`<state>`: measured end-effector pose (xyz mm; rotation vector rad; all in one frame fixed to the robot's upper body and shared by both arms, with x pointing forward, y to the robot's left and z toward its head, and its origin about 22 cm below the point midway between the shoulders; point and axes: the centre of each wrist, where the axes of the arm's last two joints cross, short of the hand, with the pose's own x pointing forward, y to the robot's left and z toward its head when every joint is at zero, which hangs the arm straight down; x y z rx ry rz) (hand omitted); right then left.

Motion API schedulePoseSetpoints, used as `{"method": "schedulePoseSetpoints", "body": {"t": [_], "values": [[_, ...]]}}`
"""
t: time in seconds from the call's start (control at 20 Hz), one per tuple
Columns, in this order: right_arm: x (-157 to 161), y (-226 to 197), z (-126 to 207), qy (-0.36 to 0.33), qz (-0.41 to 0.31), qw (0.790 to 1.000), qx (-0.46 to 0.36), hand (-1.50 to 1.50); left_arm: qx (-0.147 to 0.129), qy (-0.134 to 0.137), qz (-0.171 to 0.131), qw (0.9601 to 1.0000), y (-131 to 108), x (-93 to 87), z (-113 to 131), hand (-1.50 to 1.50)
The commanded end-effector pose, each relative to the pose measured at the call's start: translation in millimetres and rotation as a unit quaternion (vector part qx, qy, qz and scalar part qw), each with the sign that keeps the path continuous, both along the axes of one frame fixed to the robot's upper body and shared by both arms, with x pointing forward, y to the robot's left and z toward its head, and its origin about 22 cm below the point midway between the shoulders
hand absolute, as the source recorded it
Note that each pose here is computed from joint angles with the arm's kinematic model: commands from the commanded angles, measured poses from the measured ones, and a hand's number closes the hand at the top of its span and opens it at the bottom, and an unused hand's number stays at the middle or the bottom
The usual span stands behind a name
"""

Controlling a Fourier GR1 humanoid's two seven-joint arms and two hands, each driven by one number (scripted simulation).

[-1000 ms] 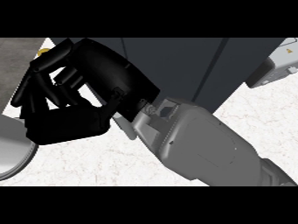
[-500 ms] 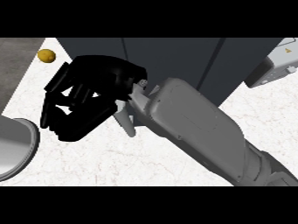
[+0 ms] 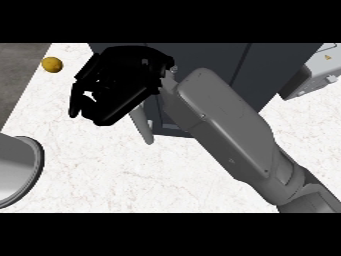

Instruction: Pick up the wine, place it into the cabinet and close the cabinet

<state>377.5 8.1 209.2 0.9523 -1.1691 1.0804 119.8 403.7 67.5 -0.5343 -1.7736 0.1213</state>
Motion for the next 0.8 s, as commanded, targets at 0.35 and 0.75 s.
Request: {"method": "schedulePoseSetpoints", "body": {"t": [0.35,0.75], "values": [[46,-43,-17,0.028,-0.051,0.998,0.04,1.5,0.027,-0.039,0.065,0.9968,38,3.9,7,-1.5],[64,-94,1,-0.03,-0.191,0.978,0.073,1.5,0.033,-0.039,0.049,0.9975,25,9.2,12,-1.5]]}}
